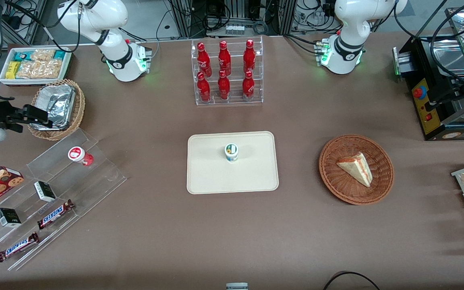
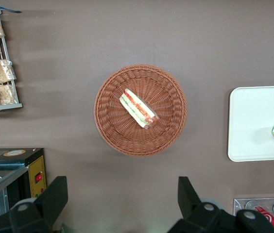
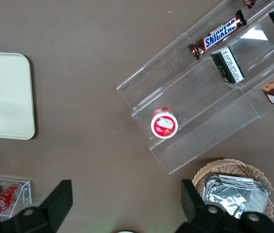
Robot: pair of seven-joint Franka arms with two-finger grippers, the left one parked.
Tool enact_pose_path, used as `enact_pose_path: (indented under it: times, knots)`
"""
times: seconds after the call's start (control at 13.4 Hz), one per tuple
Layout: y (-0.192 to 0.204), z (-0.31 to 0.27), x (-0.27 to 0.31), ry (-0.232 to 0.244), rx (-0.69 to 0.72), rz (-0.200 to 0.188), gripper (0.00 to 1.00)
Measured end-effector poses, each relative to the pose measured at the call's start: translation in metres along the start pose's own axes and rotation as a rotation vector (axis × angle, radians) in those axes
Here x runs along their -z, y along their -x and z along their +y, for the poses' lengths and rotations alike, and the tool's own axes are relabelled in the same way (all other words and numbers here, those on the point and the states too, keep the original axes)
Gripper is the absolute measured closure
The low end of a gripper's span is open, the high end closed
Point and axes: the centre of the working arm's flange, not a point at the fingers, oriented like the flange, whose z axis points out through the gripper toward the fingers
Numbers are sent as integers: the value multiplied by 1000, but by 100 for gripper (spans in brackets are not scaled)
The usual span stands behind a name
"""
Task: Place green gum on tray
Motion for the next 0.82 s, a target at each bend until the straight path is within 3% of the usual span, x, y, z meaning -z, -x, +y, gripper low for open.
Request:
enact_pose_path:
  times: [0.82]
  knots:
    - [-4,-9,8,34,22,1,0]
